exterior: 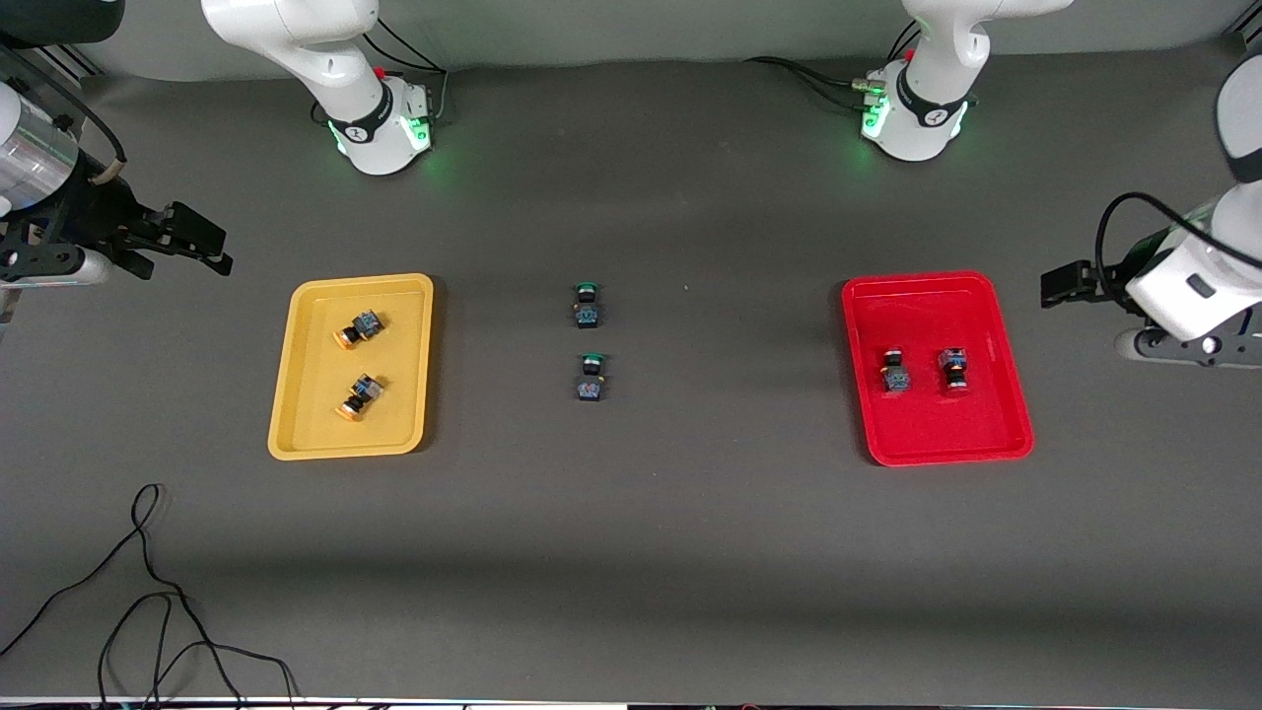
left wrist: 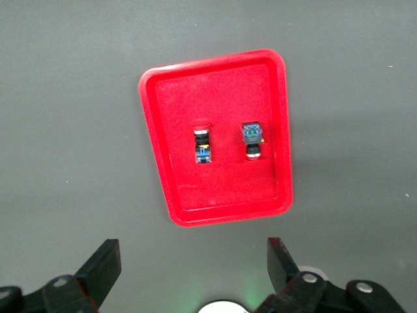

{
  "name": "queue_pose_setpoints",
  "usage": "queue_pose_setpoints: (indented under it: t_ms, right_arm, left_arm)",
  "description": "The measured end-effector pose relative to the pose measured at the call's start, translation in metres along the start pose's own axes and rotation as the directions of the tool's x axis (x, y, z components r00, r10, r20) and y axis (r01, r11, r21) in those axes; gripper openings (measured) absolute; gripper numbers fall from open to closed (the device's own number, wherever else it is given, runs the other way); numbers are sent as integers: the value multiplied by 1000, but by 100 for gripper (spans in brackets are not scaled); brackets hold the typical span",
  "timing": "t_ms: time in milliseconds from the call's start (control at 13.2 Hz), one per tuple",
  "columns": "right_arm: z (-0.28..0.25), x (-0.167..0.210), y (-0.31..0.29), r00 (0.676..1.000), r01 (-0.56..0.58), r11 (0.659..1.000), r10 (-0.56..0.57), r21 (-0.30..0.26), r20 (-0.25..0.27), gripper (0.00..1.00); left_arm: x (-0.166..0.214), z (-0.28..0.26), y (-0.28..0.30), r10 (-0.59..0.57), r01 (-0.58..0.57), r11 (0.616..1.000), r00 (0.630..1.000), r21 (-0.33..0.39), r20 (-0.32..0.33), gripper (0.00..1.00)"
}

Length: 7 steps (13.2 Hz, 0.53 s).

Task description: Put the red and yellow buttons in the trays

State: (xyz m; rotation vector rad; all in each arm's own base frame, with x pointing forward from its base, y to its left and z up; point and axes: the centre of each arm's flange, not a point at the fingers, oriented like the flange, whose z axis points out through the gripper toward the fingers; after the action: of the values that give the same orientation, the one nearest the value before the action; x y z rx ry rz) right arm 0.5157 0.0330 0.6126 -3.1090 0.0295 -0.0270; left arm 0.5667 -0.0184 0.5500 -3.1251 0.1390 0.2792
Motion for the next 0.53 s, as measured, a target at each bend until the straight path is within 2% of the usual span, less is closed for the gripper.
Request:
queue_pose_setpoints:
  t_ms: [531]
  right_arm:
    - [-3,2,1,1000,-2,1000,2,2,-23,100]
  left_arm:
    - [-5,-10,0,2,-2,1000,1000,-2,3,100]
